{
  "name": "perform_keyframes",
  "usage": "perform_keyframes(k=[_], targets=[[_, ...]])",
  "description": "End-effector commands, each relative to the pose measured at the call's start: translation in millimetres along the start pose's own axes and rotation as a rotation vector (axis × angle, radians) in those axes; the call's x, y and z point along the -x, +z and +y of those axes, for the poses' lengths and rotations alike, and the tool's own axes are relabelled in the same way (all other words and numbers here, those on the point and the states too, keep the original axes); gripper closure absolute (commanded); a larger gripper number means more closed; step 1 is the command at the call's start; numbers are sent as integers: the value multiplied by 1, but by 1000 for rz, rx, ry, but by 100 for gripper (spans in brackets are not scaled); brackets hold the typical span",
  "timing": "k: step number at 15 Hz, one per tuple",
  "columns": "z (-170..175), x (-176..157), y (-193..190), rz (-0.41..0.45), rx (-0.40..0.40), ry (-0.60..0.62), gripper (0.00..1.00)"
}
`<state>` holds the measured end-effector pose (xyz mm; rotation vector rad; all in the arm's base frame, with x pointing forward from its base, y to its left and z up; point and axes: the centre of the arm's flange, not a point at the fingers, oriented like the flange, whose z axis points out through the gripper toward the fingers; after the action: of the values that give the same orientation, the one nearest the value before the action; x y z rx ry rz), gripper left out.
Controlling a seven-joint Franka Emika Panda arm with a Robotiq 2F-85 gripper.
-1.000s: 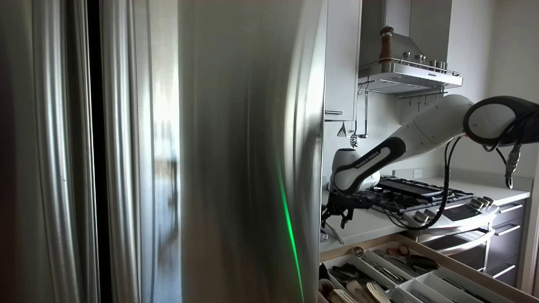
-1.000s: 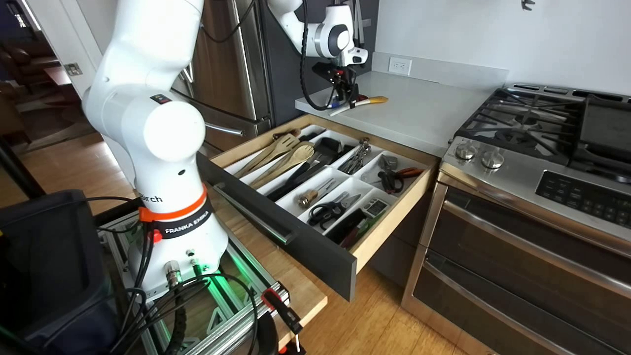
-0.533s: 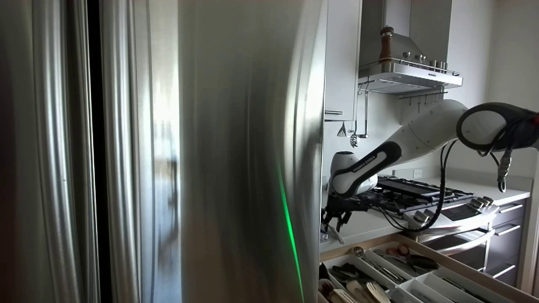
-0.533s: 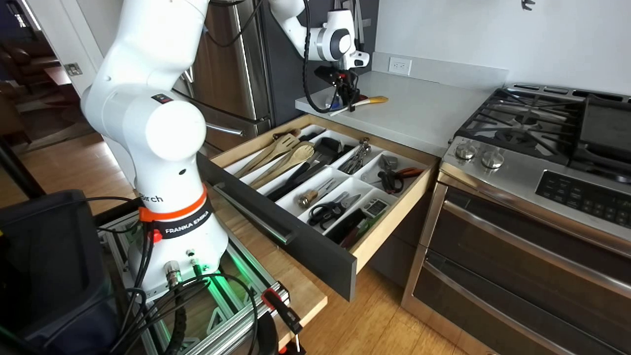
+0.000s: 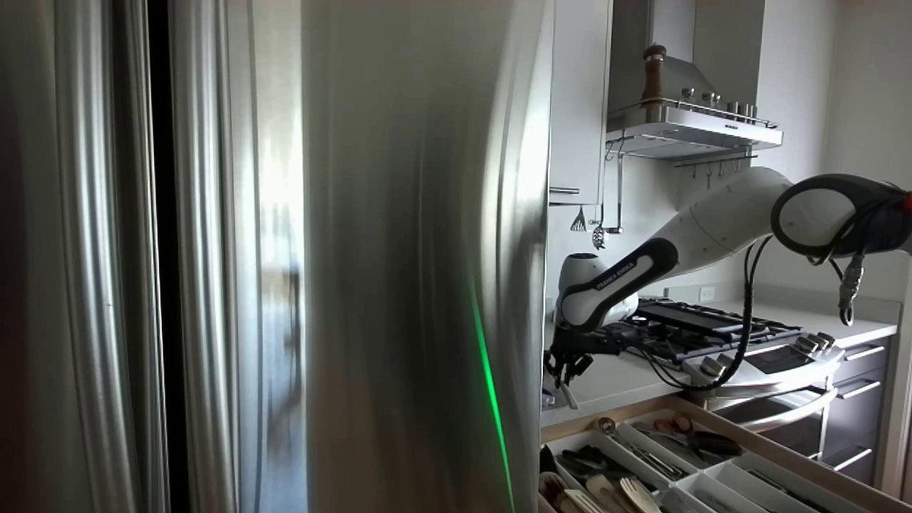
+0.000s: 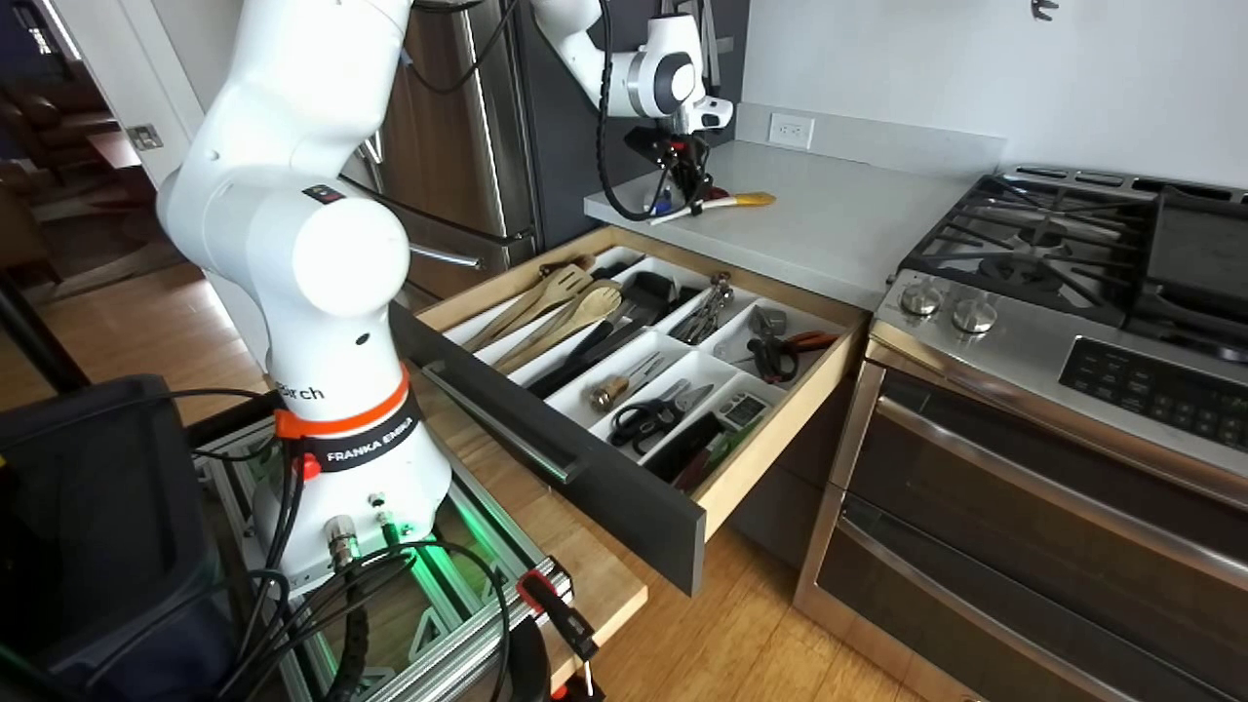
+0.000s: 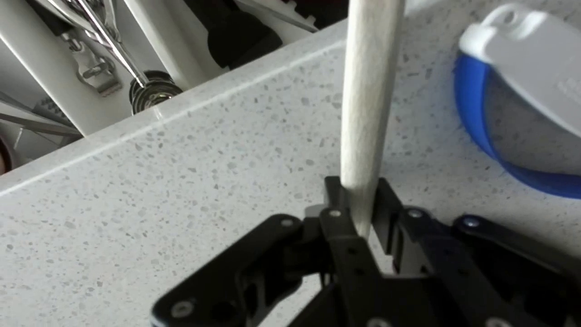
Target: Pick up the spatula from the counter and put it in the open drawer.
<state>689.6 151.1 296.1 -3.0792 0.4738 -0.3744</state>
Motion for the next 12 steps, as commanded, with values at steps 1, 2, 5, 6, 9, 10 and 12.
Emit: perform_keyframes(k=[1,2,5,6,9,10,12], targets=[[21,7,-26,7,12,39,95],[31,11,-37,9,4,36,95],[58,22,-67,17,-7,36,95],[69,30,-78,16,-8,35,95],[93,56,-104,35,-11,40,95],[99,65,-110,37,-11,48,95],[109,88,-119,35,-6,71,95]])
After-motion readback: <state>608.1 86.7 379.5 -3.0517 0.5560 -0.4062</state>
